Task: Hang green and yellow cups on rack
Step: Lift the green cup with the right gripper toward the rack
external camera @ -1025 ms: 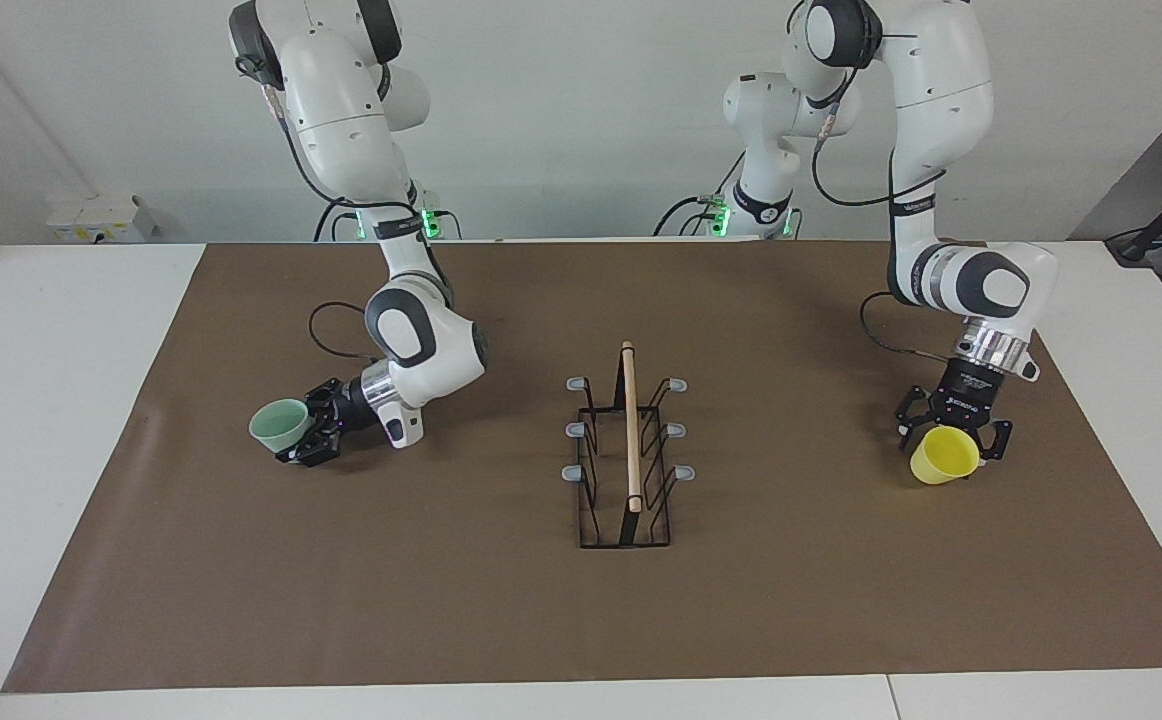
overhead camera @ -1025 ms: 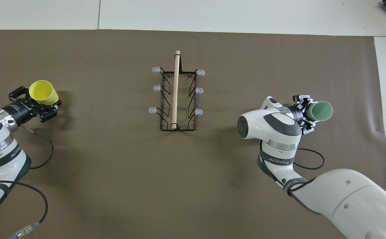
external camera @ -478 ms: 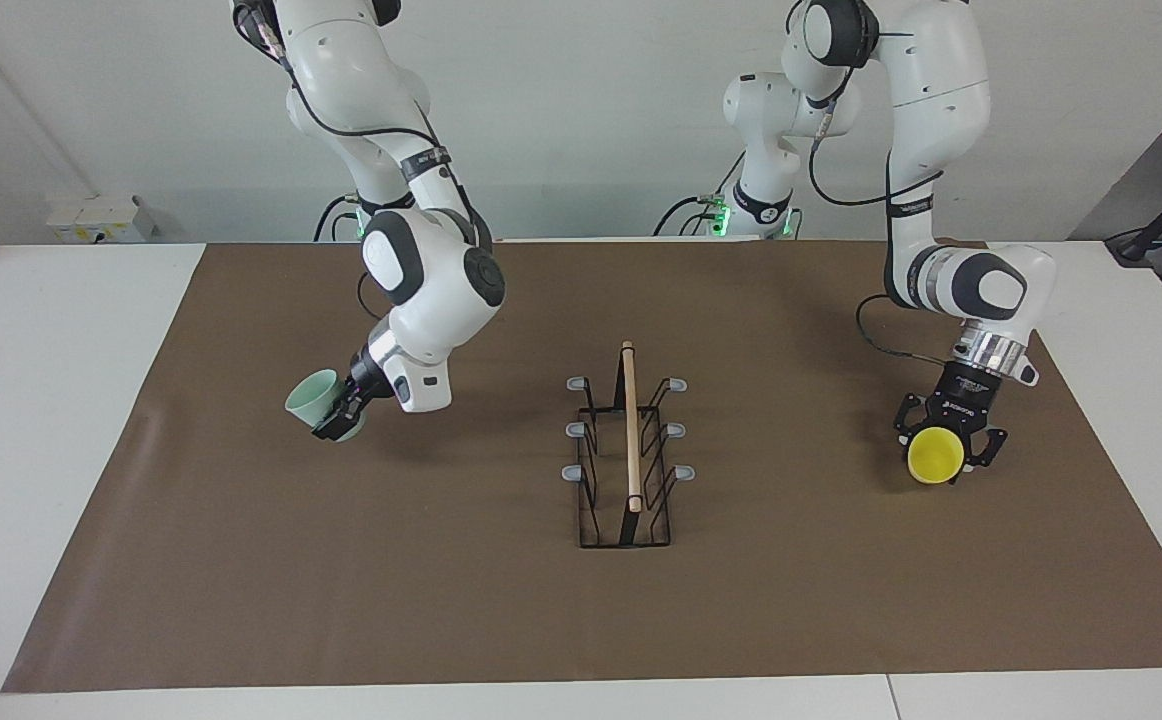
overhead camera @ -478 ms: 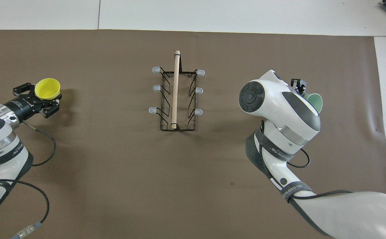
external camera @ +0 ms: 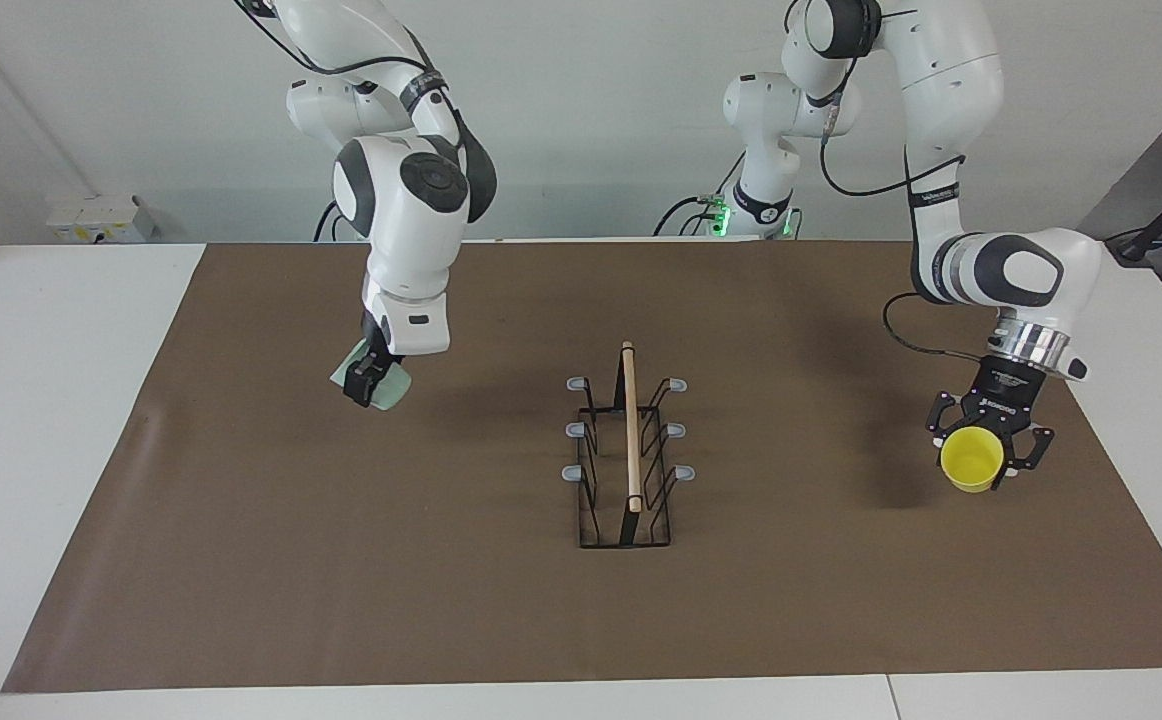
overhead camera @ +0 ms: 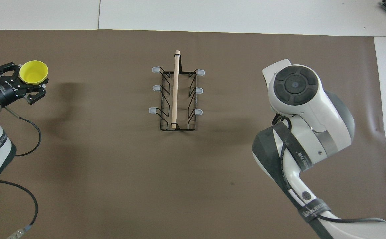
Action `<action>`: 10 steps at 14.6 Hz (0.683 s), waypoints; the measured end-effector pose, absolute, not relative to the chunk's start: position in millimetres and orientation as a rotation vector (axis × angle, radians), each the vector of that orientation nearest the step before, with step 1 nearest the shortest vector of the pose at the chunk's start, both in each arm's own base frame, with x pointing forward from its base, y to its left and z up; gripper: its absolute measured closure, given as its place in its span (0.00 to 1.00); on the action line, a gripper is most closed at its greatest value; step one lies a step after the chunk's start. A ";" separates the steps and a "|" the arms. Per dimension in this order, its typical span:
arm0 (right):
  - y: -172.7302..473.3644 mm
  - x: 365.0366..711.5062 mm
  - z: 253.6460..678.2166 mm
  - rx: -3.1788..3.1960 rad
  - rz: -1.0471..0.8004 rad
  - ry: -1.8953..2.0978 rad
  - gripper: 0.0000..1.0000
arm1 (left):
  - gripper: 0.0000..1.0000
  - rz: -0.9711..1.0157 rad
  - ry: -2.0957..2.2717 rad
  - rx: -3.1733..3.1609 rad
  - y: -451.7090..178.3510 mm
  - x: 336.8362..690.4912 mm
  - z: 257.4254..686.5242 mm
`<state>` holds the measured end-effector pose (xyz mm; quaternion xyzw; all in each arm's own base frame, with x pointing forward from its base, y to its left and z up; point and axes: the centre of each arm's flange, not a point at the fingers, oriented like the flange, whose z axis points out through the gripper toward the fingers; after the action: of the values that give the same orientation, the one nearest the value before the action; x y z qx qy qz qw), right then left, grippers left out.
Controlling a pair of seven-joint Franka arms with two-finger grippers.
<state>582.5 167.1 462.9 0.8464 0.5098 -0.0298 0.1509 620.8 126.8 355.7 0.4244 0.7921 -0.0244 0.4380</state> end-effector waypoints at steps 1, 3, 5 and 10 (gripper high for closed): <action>167.1 582.1 473.1 2.503 -0.021 1.452 0.31 | 0.30 -0.040 1.951 1.068 128.7 621.6 369.3; 171.0 582.5 488.5 2.645 0.116 1.429 0.31 | 0.30 0.006 1.939 1.072 136.3 619.0 387.8; 177.7 584.2 497.9 2.774 0.245 1.403 0.31 | 0.30 0.074 1.942 1.070 144.7 615.8 402.4; 192.7 592.7 516.0 3.057 0.590 1.276 0.31 | 0.30 0.139 1.910 1.088 151.0 605.7 434.7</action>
<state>592.7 192.7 516.0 0.9029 0.3768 0.1742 -0.1112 605.7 151.0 434.7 0.4403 0.7735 0.0563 0.4524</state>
